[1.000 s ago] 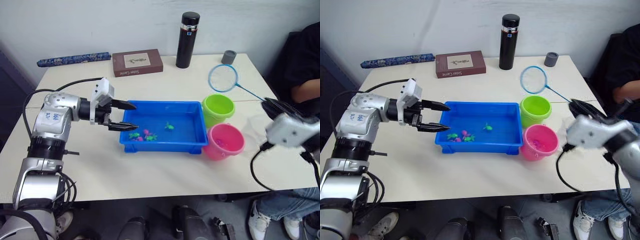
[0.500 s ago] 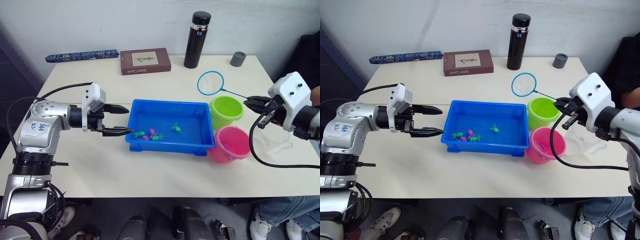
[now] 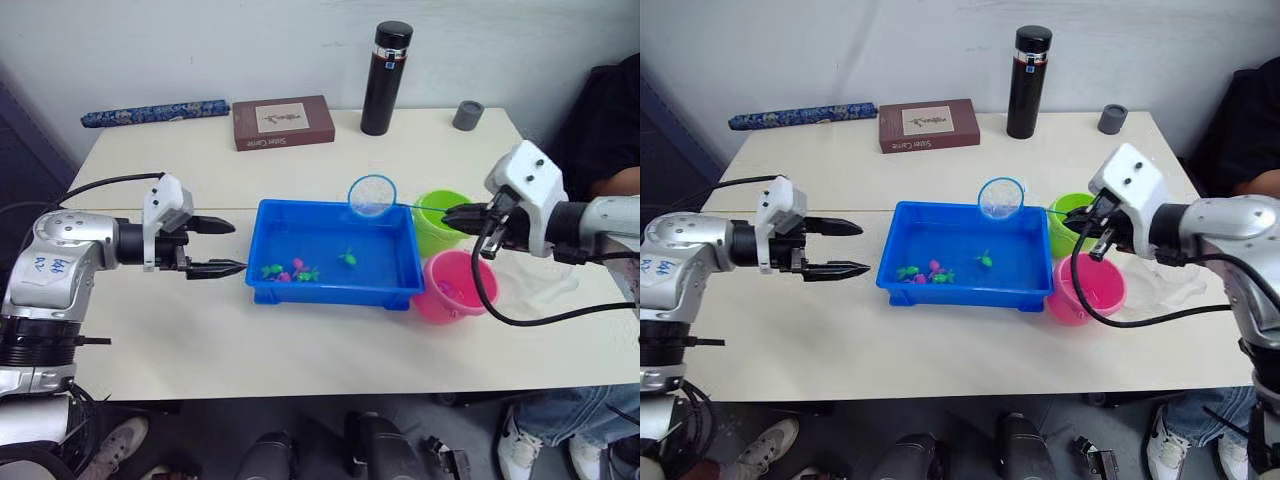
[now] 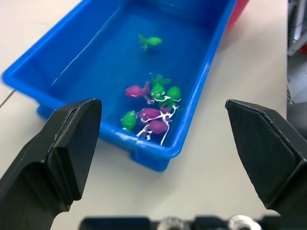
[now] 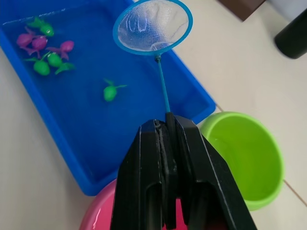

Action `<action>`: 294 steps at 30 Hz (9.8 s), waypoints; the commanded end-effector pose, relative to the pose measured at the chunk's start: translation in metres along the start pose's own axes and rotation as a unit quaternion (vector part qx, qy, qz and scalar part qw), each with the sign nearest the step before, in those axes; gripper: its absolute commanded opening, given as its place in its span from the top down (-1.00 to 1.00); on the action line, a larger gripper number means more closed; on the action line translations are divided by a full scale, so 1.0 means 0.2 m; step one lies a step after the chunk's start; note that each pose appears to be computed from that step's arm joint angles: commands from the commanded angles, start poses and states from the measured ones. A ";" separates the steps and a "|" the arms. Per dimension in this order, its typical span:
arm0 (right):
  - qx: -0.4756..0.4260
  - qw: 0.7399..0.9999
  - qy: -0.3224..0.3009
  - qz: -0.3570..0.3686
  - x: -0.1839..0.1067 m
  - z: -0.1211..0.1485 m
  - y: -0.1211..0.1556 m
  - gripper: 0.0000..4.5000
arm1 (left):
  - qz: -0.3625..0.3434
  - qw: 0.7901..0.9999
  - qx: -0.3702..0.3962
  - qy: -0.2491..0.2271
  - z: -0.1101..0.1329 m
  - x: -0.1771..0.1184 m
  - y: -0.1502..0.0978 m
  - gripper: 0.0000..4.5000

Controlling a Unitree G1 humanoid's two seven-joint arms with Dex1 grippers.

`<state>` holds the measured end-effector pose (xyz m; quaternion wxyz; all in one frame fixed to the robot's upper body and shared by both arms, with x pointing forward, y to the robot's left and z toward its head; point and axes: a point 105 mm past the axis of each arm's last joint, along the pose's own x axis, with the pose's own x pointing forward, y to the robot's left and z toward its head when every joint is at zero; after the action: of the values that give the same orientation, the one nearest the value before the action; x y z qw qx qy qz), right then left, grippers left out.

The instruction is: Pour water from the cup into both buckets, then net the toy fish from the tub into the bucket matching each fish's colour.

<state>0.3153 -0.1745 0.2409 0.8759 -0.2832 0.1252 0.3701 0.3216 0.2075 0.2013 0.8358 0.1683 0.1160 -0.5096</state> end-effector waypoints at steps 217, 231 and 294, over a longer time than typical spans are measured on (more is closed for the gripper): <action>-0.519 0.806 0.066 -0.278 -0.72 -0.62 0.11 1.00 | -0.052 0.998 0.032 -0.029 0.10 0.08 0.06 -0.98; -0.604 0.734 0.034 -0.309 -0.70 -0.68 0.17 1.00 | -0.061 0.997 0.021 -0.035 0.06 0.11 0.02 -0.98; 0.010 0.994 -0.108 0.003 -0.06 0.02 0.01 1.00 | -0.130 0.985 0.007 -0.115 0.17 0.39 -0.15 -0.98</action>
<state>0.3065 -0.1775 0.2458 0.8896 -0.2367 0.0156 0.3902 0.3330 0.1191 0.1890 0.7709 0.0870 0.0600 -0.6281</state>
